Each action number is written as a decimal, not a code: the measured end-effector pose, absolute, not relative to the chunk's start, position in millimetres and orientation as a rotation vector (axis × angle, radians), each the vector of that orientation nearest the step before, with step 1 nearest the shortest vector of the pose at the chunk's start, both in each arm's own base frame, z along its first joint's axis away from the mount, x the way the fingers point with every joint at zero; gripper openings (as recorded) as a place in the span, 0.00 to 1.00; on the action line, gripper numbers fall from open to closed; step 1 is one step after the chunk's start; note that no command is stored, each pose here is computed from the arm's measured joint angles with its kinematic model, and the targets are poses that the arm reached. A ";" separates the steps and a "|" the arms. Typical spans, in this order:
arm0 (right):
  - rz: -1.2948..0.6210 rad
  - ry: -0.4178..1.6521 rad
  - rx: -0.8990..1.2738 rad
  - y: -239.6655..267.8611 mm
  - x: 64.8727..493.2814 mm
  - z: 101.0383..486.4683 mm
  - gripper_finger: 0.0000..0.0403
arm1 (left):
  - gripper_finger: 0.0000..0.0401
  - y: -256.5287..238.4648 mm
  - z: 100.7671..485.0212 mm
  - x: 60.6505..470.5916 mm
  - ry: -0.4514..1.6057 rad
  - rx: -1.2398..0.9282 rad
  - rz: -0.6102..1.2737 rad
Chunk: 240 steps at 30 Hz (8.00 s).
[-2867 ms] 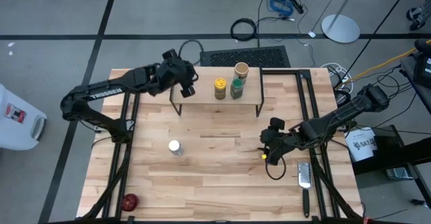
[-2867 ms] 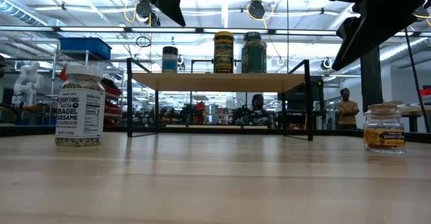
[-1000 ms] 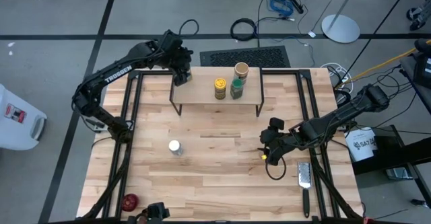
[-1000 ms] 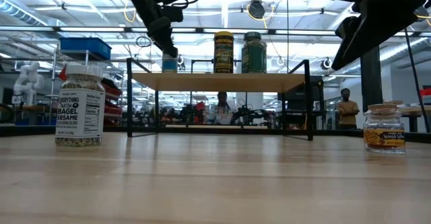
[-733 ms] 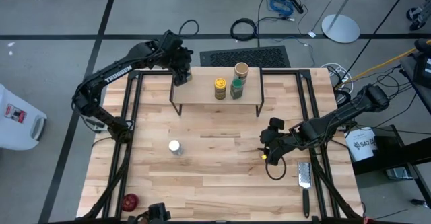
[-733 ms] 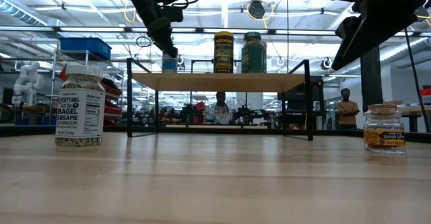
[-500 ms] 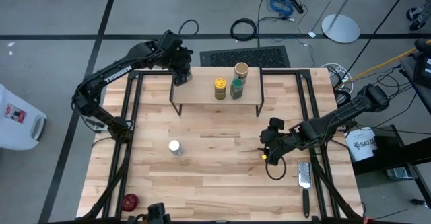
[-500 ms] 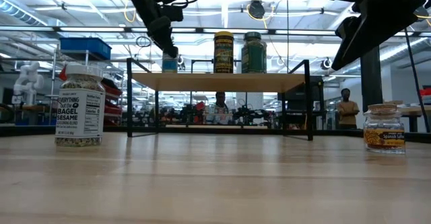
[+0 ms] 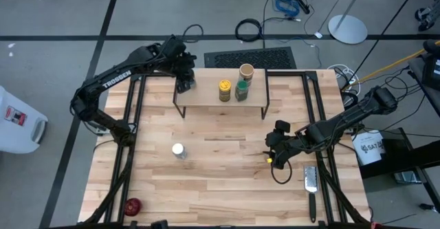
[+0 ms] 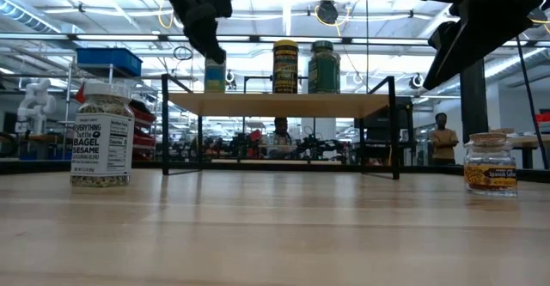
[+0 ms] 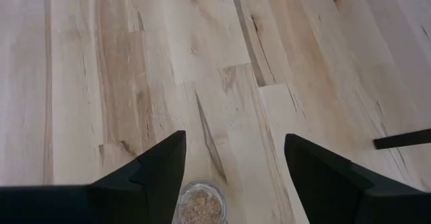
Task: Shelf spices
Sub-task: Remove the black seasoning bottle from the shelf, then remove the green seasoning bottle from the shelf
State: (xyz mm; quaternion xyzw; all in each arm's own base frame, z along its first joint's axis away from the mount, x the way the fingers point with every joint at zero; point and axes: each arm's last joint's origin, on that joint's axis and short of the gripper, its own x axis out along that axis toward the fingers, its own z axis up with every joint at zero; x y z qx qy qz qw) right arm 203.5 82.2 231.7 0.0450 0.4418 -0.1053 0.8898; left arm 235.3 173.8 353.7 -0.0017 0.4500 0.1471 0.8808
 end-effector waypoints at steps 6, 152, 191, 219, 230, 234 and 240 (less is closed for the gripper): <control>-0.223 0.917 0.107 82.2 203.5 231.7 0.60 | 0.54 135.8 368.7 237.6 0.877 -0.046 0.205; -0.388 0.971 0.071 110.6 143.5 306.8 0.60 | 0.63 -35.3 341.4 410.2 0.659 0.258 0.148; -0.794 0.448 -0.124 17.3 233.1 337.4 0.60 | 0.63 43.0 366.4 228.2 0.315 0.265 0.488; -0.827 0.584 -0.025 -53.9 288.3 292.6 0.88 | 0.63 38.8 366.8 194.3 0.302 0.197 0.386; -0.850 0.489 0.118 -48.4 290.9 294.9 0.88 | 0.63 38.8 366.7 194.3 0.303 0.197 0.385; -0.899 0.443 0.181 -49.3 292.4 294.0 0.88 | 0.63 38.5 366.6 194.5 0.302 0.196 0.374; -0.921 0.409 0.202 -49.8 294.2 294.5 0.88 | 0.63 38.4 366.7 194.7 0.301 0.195 0.368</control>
